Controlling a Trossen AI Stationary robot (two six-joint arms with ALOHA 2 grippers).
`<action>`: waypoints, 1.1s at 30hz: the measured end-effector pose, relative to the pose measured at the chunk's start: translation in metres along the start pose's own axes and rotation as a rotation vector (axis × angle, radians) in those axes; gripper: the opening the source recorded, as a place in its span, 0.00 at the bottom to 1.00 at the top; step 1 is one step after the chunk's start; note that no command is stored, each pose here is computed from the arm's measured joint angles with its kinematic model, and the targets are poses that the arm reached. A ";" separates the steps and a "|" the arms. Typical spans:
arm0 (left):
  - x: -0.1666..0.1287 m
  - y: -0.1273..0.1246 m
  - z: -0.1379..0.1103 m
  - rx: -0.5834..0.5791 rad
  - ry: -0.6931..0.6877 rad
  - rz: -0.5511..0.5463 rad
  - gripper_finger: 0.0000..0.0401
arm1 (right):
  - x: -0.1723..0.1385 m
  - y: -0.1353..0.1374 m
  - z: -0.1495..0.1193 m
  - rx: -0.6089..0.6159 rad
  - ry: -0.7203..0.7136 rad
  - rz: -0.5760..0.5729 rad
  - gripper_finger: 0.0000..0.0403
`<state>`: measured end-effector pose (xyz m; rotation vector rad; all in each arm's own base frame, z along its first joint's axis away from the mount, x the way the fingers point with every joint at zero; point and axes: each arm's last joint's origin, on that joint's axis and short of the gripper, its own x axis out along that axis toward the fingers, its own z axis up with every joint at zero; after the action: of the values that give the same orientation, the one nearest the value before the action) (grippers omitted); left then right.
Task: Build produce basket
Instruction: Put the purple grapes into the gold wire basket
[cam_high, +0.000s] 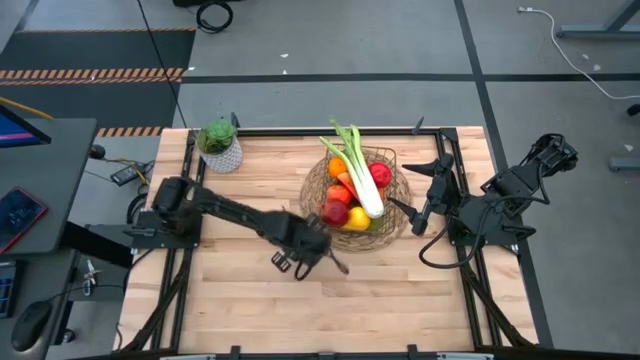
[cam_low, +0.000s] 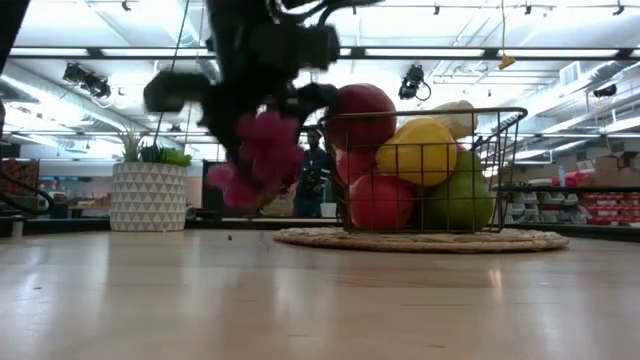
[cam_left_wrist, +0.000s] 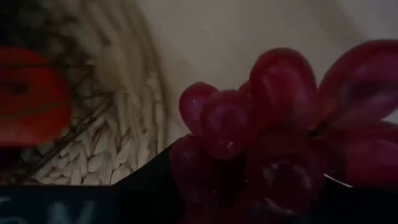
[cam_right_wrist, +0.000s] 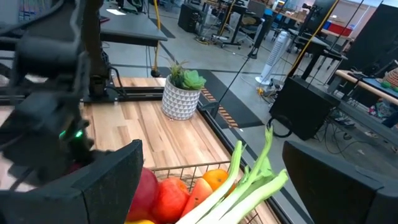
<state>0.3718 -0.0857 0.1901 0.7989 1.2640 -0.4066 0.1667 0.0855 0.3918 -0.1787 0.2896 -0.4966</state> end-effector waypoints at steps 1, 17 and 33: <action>-0.006 0.005 -0.001 -0.043 -0.028 -0.017 0.40 | 0.000 0.000 0.000 0.000 0.000 0.000 0.97; -0.087 0.026 -0.034 -0.316 -0.294 -0.067 0.40 | 0.001 0.002 -0.002 -0.008 0.000 0.002 0.97; -0.189 0.032 -0.061 -0.458 -0.725 0.146 0.40 | 0.001 0.002 -0.002 -0.009 -0.002 0.000 0.97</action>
<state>0.2987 -0.0483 0.3738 0.2942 0.5747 -0.2365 0.1679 0.0863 0.3895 -0.1881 0.2897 -0.4946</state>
